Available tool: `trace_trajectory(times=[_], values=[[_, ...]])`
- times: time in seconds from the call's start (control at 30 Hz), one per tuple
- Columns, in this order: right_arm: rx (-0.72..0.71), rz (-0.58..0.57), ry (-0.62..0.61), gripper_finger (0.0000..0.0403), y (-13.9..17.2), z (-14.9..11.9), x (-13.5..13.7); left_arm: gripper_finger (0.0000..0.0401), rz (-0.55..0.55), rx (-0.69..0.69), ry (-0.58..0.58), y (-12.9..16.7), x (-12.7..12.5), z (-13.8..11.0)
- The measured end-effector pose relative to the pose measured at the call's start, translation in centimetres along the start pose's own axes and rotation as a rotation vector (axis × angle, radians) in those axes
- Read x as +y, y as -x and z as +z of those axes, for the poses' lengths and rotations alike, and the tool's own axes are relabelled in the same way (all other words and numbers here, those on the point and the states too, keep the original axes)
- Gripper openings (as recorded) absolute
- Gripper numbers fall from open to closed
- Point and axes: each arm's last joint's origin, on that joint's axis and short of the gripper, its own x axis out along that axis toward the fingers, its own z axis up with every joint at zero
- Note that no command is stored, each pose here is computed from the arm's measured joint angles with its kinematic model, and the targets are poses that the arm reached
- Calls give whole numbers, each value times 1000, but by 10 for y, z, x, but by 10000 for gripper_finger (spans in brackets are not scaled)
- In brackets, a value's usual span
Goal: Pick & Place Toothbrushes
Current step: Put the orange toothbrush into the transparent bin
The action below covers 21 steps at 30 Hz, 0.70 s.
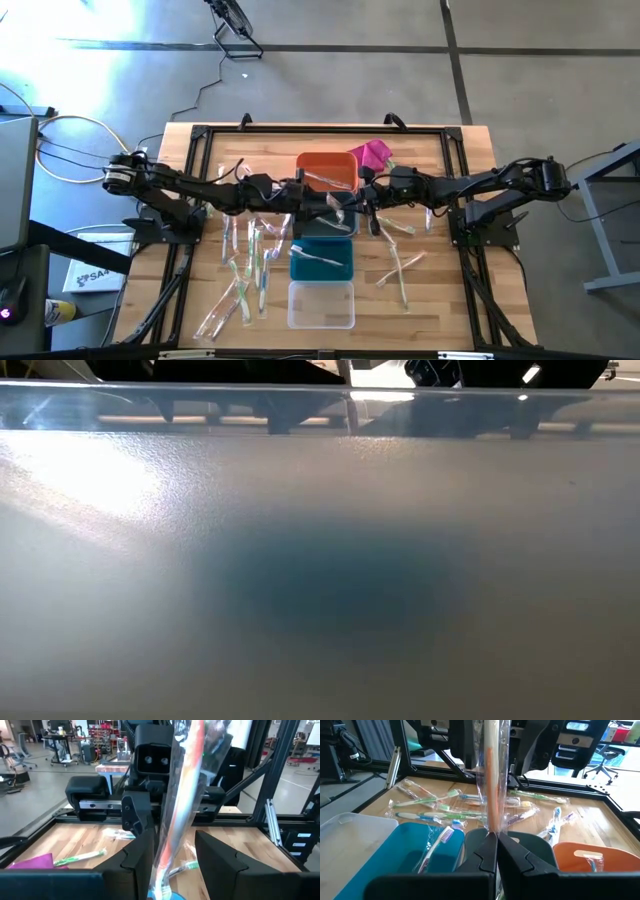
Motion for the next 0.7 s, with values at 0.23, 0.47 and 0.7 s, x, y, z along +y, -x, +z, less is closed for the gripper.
trace_trajectory(times=[0.23,0.47,0.7], values=[[0,0,0,2,0,0,0,142,0,-23,0,0,0,2],[-1,0,1,2,0,0,0,142,-11,-34,8,-9,0,-10],[5,1,-1,2,0,-1,0,142,-17,-34,5,-10,0,-13]])
